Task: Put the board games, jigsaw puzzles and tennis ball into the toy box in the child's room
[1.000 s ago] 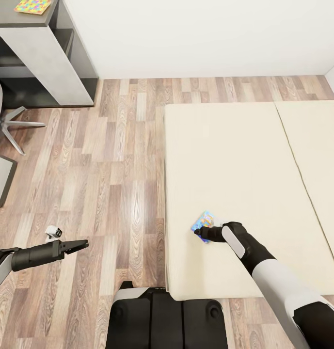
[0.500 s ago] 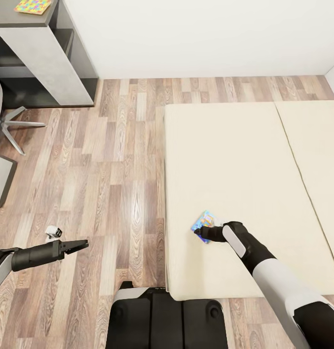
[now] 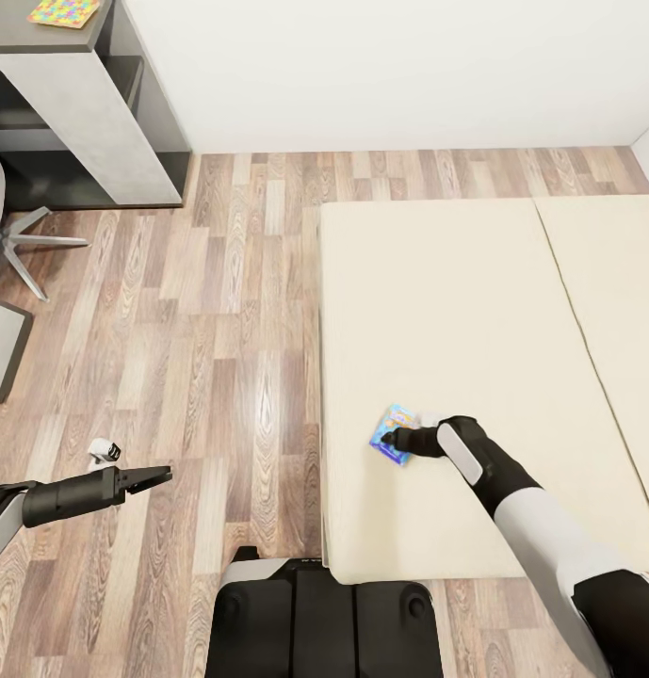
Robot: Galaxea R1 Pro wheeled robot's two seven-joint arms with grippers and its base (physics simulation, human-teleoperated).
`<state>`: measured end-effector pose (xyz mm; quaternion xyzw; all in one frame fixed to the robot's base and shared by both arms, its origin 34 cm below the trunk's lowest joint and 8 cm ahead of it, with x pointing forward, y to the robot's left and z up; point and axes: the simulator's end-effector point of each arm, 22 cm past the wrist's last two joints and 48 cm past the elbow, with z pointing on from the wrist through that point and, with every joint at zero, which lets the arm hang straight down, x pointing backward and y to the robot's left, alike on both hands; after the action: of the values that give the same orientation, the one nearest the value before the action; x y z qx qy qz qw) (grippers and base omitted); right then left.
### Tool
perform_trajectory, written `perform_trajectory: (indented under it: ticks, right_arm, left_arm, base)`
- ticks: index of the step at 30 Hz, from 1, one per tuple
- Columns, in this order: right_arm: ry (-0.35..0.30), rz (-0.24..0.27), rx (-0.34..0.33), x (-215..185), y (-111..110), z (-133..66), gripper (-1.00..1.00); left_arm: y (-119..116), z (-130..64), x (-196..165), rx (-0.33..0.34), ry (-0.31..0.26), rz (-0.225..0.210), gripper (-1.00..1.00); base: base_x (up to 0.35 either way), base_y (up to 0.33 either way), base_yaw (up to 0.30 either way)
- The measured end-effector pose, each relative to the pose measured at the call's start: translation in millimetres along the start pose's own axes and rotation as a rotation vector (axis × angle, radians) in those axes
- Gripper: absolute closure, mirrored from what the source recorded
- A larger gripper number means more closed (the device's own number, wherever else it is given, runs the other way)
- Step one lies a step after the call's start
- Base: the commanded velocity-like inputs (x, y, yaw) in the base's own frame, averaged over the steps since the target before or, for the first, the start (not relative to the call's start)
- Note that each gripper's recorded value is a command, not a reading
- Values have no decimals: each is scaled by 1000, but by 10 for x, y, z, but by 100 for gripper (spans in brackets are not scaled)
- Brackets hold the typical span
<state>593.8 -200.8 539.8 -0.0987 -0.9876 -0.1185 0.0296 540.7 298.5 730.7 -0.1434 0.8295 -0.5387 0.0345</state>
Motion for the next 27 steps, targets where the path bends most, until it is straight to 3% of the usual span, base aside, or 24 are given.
perform_trajectory:
  ticks: [9, 27]
  right_arm:
    - [-34, 54, -7, -174, -63, -59, -100]
    - [-92, 65, -4, -306, -87, -61, -100]
  left_arm:
    - [1, 0, 1, 0, 0, 0, -100]
    - [1, 6, 2, 0, 0, 0, -100]
  base:
    - [0, 0, 0]
    - [0, 0, 0]
